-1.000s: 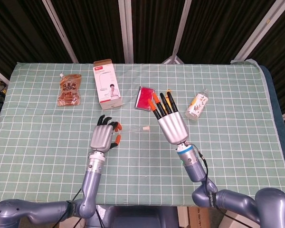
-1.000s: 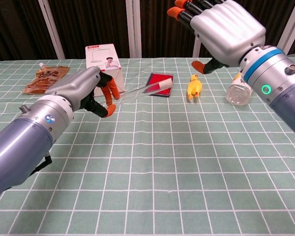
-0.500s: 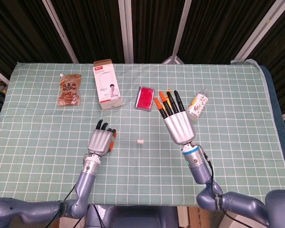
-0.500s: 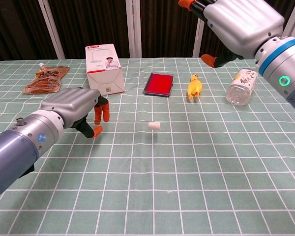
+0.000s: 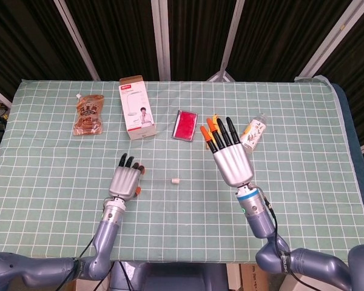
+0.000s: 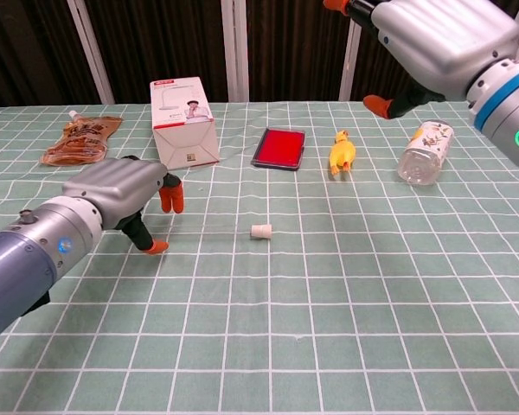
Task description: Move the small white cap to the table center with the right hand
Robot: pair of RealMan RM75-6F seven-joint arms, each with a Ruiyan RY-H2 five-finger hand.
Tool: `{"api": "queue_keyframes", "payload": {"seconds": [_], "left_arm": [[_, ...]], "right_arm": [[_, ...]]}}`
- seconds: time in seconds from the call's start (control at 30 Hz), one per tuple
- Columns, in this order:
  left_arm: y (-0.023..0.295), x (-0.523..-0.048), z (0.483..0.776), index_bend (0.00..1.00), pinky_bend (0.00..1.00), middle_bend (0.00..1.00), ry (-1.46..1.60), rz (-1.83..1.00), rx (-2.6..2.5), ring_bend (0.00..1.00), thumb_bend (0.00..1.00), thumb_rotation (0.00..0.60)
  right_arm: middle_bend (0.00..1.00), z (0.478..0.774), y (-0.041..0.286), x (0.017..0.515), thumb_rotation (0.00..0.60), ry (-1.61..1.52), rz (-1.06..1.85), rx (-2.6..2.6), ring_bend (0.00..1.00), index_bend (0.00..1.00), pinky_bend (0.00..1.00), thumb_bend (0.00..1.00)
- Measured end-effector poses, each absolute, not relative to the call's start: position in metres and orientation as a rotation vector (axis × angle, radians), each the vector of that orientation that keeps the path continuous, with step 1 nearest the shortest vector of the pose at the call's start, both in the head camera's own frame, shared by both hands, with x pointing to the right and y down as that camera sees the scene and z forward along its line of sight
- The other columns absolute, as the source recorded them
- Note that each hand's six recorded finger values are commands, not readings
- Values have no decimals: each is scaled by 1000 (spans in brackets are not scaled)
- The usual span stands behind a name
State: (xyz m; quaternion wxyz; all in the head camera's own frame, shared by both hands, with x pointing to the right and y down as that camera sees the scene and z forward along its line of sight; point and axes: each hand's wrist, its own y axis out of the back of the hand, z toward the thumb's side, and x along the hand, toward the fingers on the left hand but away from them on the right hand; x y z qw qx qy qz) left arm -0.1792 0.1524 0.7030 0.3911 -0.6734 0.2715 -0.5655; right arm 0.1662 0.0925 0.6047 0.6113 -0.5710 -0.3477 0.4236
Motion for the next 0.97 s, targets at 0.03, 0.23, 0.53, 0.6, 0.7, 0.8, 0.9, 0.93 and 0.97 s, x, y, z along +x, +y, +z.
{"api": "queue_keyframes", "payload": {"seconds": [0.03,0.23,0.53,0.6,0.7,0.8,0.9,0.93,0.97], "left_arm": [[152,-181,702,305,50,274,694,-1438,-1711,96,267,600],[148,-197,684,236,21,230,749,-1436,-1739,69,262,600],[146,-267,628,157,0,116,936,-1281,-1726,1,102,600],[155,-290,614,143,0,103,950,-1240,-1713,0,100,600],[173,-328,593,137,0,91,971,-1215,-1685,0,100,600],[191,-361,576,137,0,91,1012,-1221,-1651,0,100,600],[209,-393,563,130,0,91,1045,-1245,-1607,0,101,600],[213,-402,559,126,0,91,1051,-1258,-1586,0,102,600],[217,-411,557,124,0,91,1056,-1268,-1571,0,102,600]], "right_arm": [[0,605,94,169,600,-804,986,-1320,0,0,0,360],[0,602,104,198,600,-835,1028,-1345,0,0,0,360],[0,596,141,296,600,-1022,1276,-1519,0,0,0,360],[0,593,152,320,600,-1052,1333,-1536,0,0,0,360],[0,584,176,355,600,-1090,1413,-1541,0,0,0,359],[0,575,190,372,600,-1112,1438,-1524,0,0,0,360],[0,568,203,384,600,-1134,1454,-1504,0,0,0,360],[0,567,207,388,600,-1137,1461,-1495,0,0,0,360],[0,565,209,390,600,-1136,1461,-1488,0,0,0,360]]}}
